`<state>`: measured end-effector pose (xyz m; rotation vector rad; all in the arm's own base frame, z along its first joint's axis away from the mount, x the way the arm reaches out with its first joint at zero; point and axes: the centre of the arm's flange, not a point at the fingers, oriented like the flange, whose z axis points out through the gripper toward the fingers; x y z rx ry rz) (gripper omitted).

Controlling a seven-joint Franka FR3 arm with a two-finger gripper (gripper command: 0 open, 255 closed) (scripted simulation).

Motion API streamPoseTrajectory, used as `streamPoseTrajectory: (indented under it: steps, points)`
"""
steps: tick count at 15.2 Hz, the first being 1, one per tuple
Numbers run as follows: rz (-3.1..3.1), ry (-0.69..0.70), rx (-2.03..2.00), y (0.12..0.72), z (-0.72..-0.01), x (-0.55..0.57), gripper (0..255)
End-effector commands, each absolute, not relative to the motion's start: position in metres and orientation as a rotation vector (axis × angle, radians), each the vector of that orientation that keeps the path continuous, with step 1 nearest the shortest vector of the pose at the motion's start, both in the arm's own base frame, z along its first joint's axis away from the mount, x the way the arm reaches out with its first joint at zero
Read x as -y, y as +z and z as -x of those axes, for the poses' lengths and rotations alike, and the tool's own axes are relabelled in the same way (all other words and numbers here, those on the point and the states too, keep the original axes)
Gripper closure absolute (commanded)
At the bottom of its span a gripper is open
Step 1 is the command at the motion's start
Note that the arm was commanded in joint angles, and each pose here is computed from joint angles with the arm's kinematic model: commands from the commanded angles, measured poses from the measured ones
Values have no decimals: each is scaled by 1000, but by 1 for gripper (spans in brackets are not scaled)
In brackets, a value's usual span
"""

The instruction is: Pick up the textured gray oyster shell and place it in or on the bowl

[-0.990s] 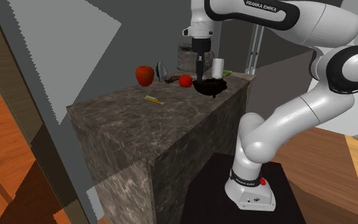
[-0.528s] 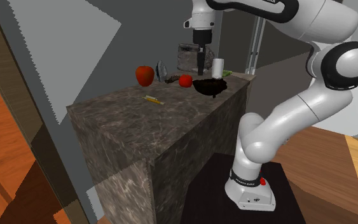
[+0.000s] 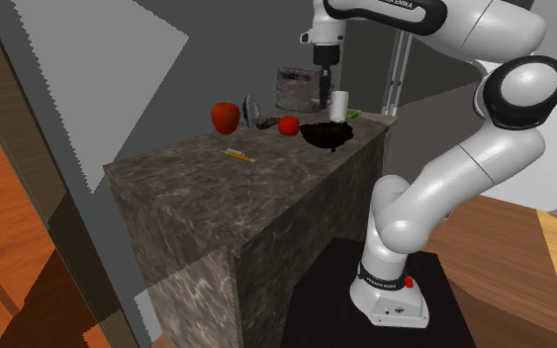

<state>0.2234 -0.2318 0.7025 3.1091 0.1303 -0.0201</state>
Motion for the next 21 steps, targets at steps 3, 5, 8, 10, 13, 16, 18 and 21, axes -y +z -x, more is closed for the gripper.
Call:
streamPoseTrajectory:
  steps: [3,5,8,10,13,16,18,21]
  points:
    - [-3108,-20,-132,699,-211,283,255]
    - [-3108,-20,-132,698,-206,308,255]
    - [-3108,-20,-132,682,-206,308,255]
    - [-3108,-20,-132,672,-206,308,255]
    - [-3108,-20,-132,656,-206,308,255]
    - [-3108,-20,-132,640,-206,308,255]
    - [-3108,-20,-132,632,-206,308,255]
    - [-3108,-20,-132,632,-206,308,255]
